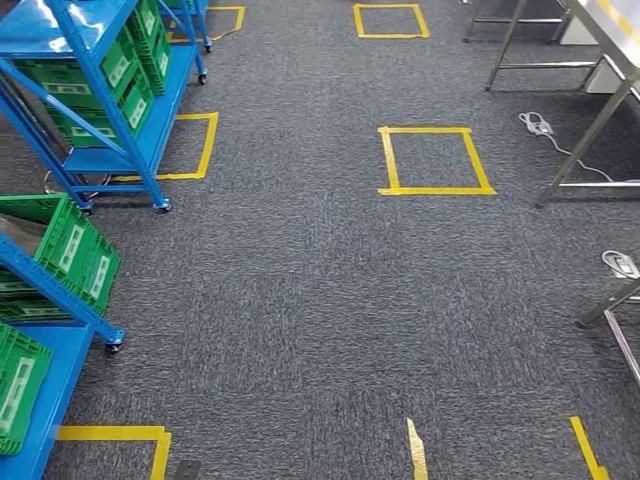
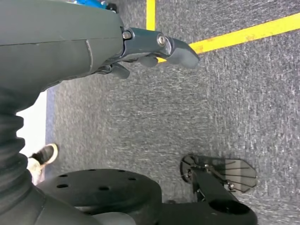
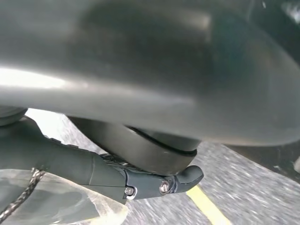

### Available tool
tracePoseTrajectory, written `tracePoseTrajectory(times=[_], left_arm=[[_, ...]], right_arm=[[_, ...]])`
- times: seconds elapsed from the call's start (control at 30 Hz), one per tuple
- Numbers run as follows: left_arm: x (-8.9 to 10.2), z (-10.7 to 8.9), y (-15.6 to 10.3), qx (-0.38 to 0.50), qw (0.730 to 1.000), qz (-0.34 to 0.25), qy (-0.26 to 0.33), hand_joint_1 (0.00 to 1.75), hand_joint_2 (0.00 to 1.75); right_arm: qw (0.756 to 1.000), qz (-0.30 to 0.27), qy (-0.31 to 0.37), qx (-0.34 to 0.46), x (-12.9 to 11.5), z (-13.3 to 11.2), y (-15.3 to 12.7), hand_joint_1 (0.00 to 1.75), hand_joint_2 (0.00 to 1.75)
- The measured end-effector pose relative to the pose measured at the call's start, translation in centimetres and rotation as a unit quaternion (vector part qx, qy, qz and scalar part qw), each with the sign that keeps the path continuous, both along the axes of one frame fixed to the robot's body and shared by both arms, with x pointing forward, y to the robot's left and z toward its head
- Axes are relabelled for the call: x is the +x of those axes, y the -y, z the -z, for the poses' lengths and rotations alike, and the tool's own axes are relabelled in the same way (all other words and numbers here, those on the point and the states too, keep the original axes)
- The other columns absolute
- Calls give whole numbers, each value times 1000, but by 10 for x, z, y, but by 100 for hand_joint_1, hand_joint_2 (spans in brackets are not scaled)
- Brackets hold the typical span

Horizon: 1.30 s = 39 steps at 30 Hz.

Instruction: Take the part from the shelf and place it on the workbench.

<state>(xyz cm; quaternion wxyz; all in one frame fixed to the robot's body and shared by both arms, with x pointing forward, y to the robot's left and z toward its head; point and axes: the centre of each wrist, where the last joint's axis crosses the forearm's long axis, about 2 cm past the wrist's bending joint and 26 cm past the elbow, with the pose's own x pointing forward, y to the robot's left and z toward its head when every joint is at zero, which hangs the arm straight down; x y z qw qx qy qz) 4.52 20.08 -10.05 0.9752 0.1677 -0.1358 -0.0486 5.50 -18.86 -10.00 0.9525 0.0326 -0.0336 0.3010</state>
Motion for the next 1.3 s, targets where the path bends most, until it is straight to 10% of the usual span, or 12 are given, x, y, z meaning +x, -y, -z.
tracePoseTrajectory(times=[1.3], left_arm=[[-6,4,-16,7,1000,9,-3,0,175]], right_arm=[[999,-41,20,19,6,-3,-10,0,0]])
